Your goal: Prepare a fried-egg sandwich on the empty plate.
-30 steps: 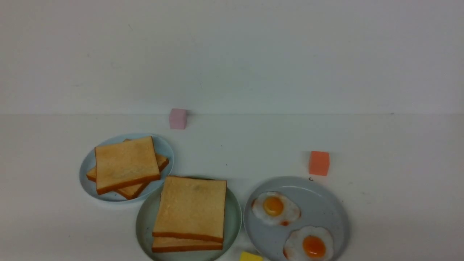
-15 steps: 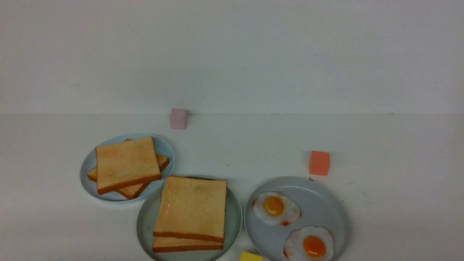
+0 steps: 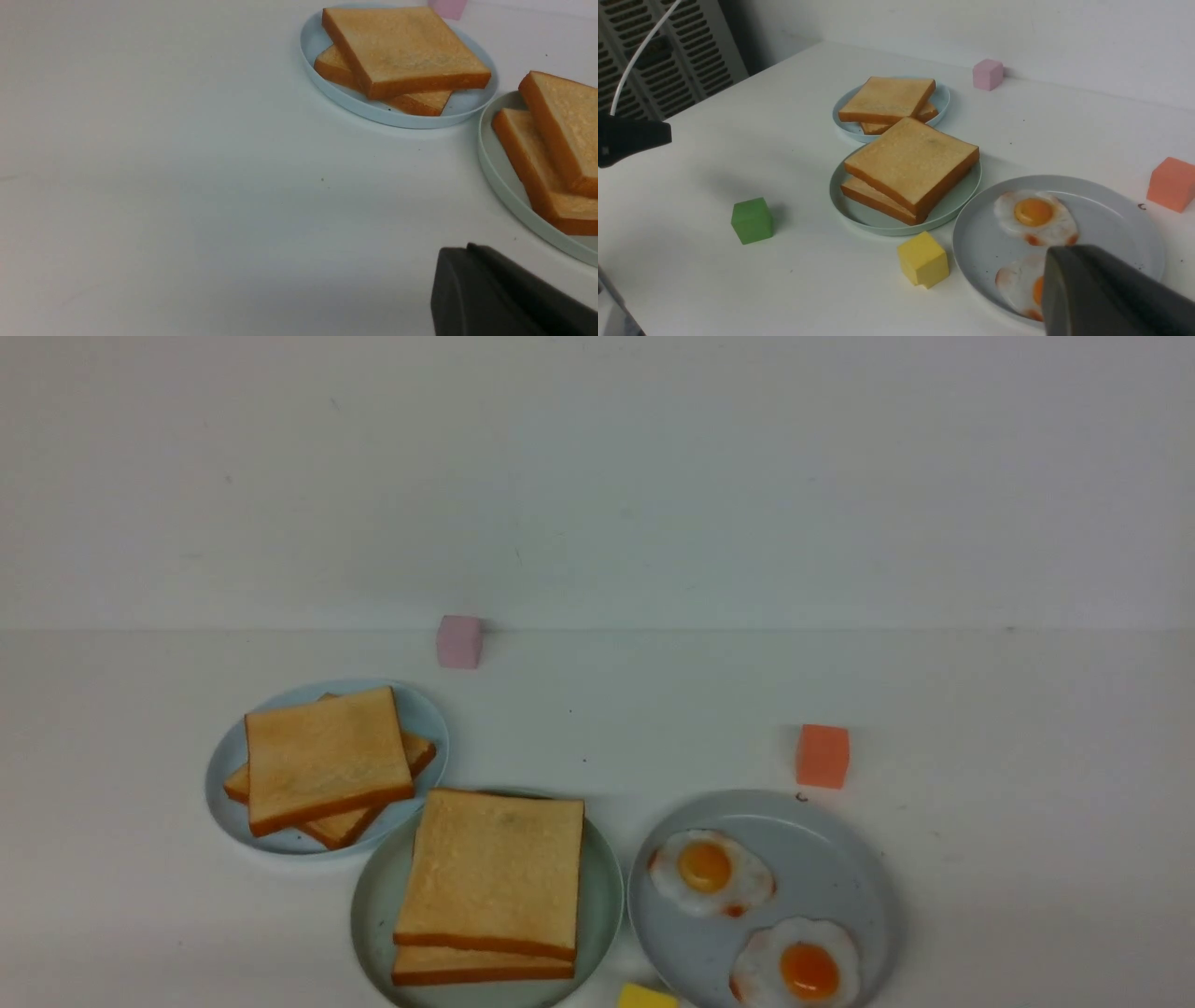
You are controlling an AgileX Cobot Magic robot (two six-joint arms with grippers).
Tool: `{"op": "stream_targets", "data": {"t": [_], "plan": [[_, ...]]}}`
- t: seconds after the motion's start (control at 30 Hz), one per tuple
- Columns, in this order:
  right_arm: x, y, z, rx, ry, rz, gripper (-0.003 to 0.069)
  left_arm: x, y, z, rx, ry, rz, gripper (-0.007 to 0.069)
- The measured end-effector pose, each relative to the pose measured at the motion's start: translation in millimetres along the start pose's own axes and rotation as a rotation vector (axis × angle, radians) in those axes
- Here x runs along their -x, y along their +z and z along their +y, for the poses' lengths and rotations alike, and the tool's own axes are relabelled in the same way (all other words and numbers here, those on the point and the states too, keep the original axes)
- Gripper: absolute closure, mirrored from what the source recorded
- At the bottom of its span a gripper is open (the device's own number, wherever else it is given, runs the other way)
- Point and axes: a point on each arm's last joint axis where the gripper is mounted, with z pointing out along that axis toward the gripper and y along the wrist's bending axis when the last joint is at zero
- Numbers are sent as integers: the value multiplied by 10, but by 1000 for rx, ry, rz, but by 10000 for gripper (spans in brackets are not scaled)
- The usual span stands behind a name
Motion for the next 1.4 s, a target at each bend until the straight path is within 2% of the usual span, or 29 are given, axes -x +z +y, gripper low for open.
{"op": "stream_targets", "data": {"t": [0.63, 0.77, 0.83, 1.07, 1.2, 1.4], "plan": [[0, 0, -1, -2, 0, 0, 627, 2, 0, 0, 0, 2, -2, 629], [7, -3, -50, -93, 36, -14, 622, 3, 0, 0, 0, 2, -3, 627], [14, -19, -131, -244, 80, -37, 620, 3, 0, 0, 0, 2, -3, 624], [-92, -85, -352, -640, 149, -68, 612, 3, 0, 0, 0, 1, -3, 620], [-364, -92, -407, -738, 170, -73, 607, 4, 0, 0, 0, 0, -4, 615], [-858, 3, -474, -755, 164, 31, 599, 5, 0, -1, -1, 0, -6, 608]]}}
